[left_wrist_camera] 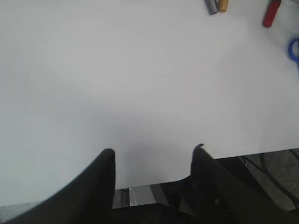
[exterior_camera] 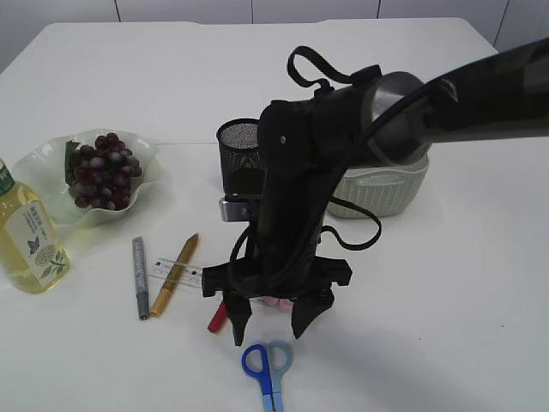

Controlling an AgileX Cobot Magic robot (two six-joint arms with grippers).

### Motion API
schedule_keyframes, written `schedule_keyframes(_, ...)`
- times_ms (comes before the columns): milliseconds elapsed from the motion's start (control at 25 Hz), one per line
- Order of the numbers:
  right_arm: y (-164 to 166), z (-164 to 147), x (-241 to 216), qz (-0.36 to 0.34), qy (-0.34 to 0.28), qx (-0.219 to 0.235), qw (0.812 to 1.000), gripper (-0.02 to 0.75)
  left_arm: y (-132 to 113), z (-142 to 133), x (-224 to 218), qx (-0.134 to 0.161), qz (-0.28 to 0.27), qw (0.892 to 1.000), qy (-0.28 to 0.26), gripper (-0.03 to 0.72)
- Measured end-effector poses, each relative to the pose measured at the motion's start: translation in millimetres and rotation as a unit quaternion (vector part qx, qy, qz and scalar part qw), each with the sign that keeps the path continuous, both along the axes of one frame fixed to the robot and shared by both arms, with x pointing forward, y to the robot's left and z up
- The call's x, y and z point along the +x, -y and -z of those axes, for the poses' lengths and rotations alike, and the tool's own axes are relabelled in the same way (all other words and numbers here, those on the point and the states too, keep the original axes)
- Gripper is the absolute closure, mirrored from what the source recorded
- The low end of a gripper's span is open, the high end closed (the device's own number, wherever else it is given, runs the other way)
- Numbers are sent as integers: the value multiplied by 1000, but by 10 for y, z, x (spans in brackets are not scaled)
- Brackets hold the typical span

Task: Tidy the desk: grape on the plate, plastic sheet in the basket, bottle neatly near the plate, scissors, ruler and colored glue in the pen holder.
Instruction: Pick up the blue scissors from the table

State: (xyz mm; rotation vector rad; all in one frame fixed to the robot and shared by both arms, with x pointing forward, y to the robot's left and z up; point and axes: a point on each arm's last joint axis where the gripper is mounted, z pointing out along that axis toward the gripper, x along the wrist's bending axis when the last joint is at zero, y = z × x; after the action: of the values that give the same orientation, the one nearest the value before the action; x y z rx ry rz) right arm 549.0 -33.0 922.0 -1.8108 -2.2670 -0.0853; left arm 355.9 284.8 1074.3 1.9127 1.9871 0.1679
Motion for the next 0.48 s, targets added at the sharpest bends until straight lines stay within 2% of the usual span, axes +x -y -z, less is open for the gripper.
schedule_keyframes(160,-4,7,30,23,18,-8,1000,195,0,0,0,0,0,1000,0,302)
schedule_keyframes(320,-22,26,-5,20,53,-61,997,195,0,0,0,0,0,1000,0,302)
schedule_keyframes(480,-133,29,-109,4,63,-73,995,195,0,0,0,0,0,1000,0,302)
